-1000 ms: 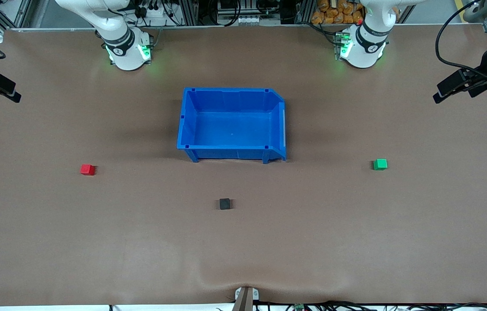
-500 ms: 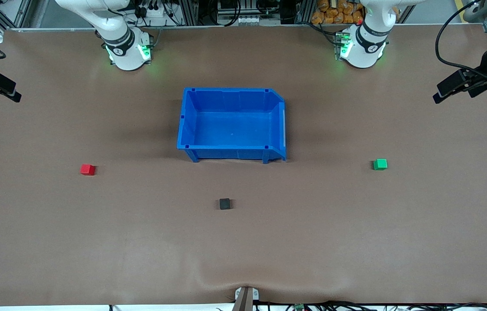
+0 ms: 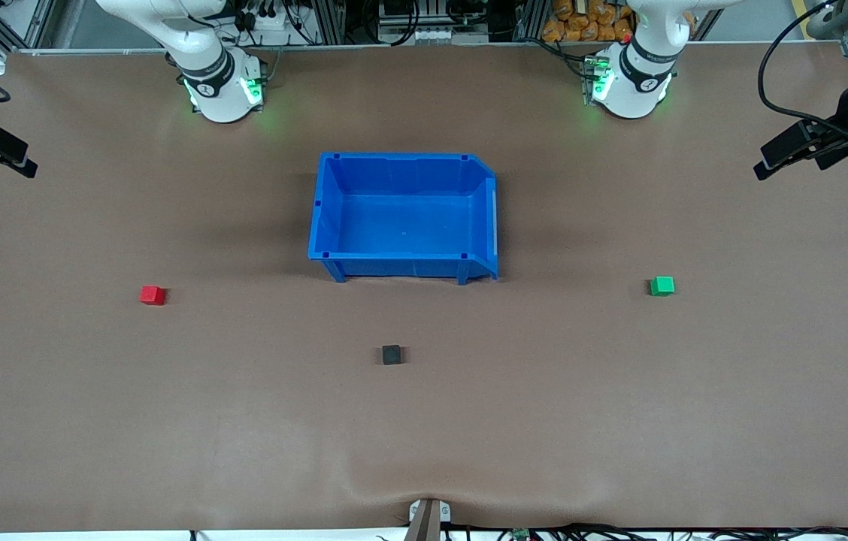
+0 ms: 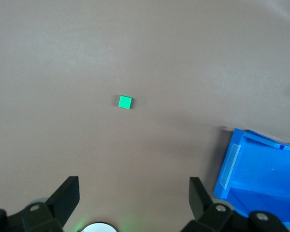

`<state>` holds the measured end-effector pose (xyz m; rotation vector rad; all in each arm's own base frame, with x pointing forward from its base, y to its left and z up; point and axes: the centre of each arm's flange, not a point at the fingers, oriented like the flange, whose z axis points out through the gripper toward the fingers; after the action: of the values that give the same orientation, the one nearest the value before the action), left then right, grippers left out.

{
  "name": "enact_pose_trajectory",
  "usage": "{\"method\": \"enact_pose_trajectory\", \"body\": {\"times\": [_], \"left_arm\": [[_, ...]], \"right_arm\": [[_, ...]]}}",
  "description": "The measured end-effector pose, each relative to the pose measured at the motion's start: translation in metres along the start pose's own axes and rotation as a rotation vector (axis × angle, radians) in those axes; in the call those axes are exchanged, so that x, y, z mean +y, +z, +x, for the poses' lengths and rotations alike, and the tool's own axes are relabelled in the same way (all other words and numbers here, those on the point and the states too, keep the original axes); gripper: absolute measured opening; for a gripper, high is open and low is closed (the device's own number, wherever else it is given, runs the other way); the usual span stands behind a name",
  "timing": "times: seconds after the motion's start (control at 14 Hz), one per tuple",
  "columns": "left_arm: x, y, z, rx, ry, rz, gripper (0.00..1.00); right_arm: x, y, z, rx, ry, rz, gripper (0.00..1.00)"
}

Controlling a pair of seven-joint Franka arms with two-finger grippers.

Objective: Attach green and red cubes to black cube

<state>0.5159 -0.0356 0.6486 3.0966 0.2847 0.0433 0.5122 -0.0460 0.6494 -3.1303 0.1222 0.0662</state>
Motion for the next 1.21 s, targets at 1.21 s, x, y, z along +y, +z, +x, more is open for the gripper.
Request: {"method": "enact_pose_trajectory", "body": {"times": [1.21], "left_arm": [[0.0003, 0.0075, 0.0038, -0.014, 0.0, 0.002, 1.0]], "right_arm": [[0.0003, 0.0003, -0.0004, -0.004, 0.001, 0.0, 1.0]]}}
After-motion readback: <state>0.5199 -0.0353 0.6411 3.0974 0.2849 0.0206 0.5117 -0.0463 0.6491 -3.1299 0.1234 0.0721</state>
